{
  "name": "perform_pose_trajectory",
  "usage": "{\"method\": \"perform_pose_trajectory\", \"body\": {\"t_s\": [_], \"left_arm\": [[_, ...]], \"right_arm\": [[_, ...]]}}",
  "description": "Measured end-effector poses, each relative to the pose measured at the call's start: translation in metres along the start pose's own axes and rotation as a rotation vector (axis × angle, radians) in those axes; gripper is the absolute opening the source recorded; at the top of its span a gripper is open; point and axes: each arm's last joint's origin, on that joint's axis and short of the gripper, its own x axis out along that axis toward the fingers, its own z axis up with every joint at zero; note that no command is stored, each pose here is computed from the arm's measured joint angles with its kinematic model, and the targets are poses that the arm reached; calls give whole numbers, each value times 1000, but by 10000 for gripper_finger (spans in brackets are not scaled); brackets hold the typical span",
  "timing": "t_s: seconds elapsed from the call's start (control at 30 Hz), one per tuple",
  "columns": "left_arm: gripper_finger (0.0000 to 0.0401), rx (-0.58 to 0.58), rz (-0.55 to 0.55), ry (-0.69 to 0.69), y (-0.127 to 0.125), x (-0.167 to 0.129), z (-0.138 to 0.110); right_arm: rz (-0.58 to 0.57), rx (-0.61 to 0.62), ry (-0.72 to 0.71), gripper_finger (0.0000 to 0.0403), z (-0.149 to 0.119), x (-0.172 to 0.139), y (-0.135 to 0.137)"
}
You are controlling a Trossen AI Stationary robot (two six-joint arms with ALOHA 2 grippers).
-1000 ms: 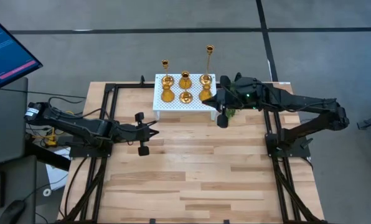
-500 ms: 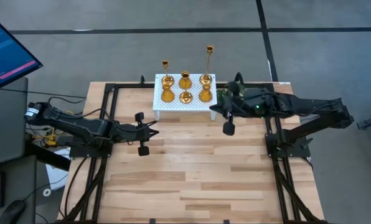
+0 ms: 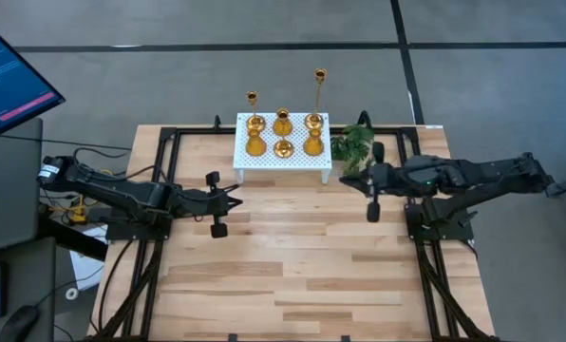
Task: Pick & Place candle stick holders
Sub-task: Return to Home Position
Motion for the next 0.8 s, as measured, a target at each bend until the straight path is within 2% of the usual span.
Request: {"method": "perform_pose_trajectory", "body": {"t_s": [0.23,0.37,0.57,0.8], "left_arm": [[8,-8,1,-5,0,0,1],[8,-12,1,-9,0,0,1],[8,-16,2,-15,0,0,2],[8,-18,3,-20,0,0,2]], "right_arm": [[138,63,-121,0,-34,-39,-12],[109,94,-166,0,-47,-54,-23],[153,106,-255,0,-61,-68,-29],[120,101,-252,0,-86,-69,-28]]}}
